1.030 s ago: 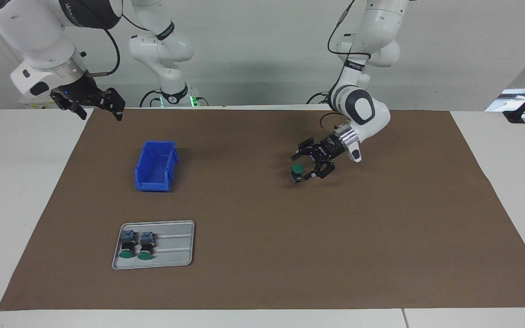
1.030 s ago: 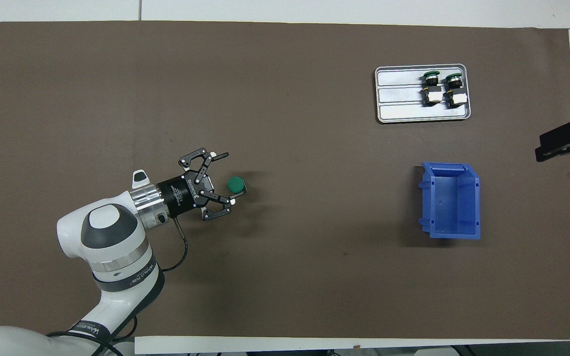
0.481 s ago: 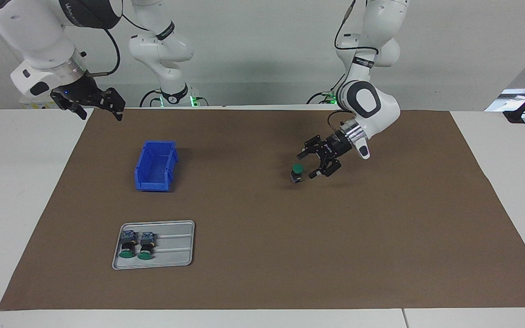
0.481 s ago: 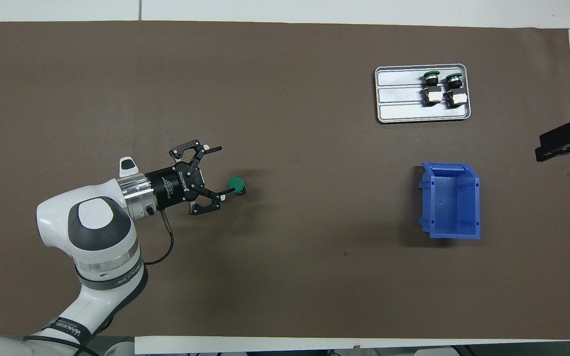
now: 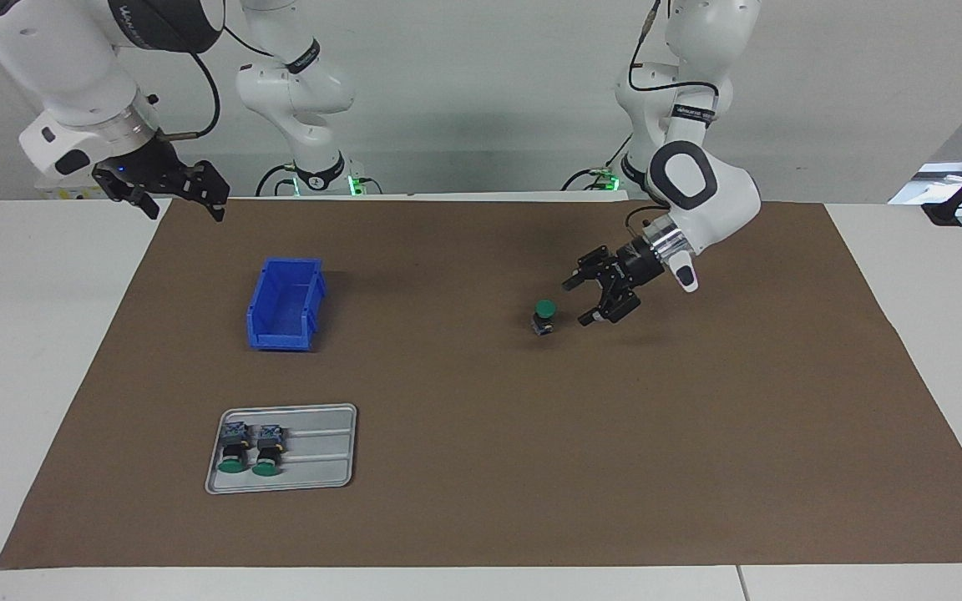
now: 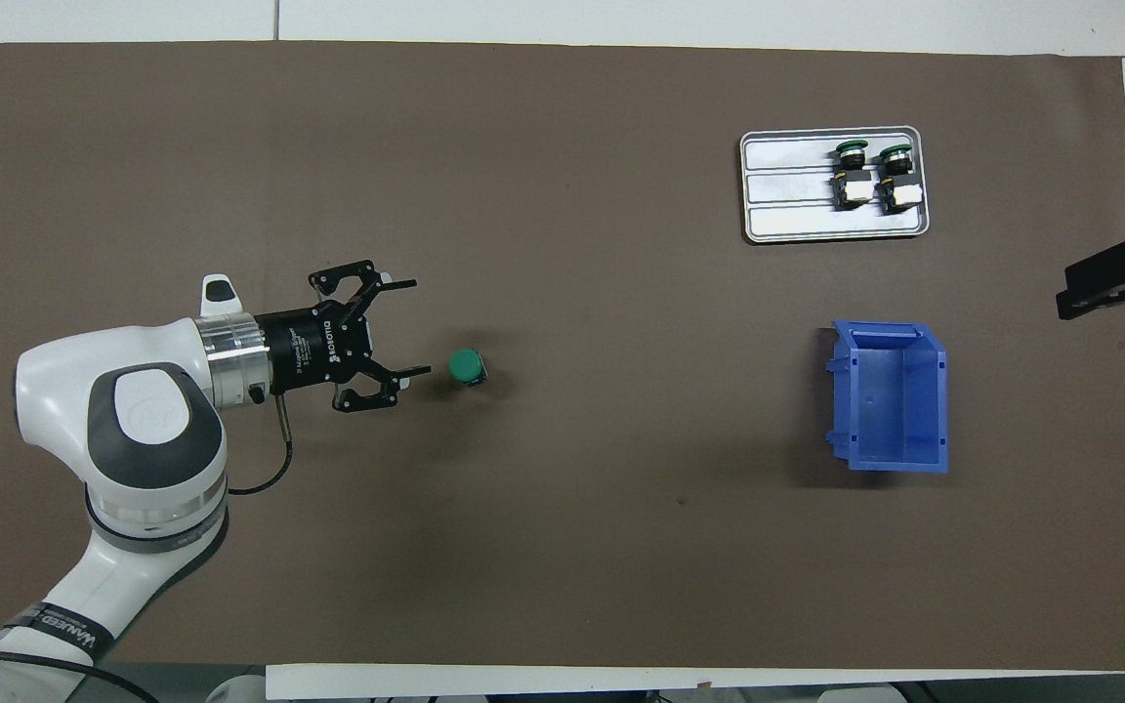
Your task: Place and press button with both arms
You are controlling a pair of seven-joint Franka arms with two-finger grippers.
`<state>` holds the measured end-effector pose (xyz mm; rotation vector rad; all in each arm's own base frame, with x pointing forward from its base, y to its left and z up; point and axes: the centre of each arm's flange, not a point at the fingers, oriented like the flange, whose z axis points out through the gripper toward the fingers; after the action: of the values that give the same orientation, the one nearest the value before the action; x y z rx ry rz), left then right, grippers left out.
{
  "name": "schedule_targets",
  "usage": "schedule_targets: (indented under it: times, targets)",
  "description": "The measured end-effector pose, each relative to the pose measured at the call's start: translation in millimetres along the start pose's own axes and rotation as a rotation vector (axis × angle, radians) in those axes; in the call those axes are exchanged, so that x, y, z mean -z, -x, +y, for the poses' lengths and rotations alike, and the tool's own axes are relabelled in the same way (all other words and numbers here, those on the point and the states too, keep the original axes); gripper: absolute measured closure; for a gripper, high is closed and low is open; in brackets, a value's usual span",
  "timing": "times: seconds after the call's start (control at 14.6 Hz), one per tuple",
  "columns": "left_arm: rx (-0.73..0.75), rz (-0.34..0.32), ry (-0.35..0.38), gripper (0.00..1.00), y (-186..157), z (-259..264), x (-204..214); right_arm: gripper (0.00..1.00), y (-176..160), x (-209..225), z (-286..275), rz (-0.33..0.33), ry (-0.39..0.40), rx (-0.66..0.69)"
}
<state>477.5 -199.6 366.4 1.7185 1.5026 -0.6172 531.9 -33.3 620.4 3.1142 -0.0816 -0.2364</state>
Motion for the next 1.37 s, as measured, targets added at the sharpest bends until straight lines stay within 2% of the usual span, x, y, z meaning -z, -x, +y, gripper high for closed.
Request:
schedule_targets:
  times: [0.21,0.41,0.69,0.96,1.24,1.37]
  targets:
    - [-0.111,0.048,-0.077,0.00,5,23,25,0.00,0,0,0,0.000,0.000,0.000]
    - [-0.282,0.164,-0.161,0.00,21,36,33,0.00,0,0,0,0.000,0.000,0.000]
    - [-0.465,0.282,-0.238,0.00,44,49,38,0.00,0,0,0,0.000,0.000,0.000]
    - [-0.714,0.424,-0.364,0.00,81,48,22,0.00,0,0,0,0.000,0.000,0.000]
    - [-0.838,0.469,-0.453,0.02,102,49,10,0.00,0,0,0,0.000,0.000,0.000]
    - [-0.896,0.483,-0.532,0.03,117,51,2,0.00,0,0,0,0.000,0.000,0.000]
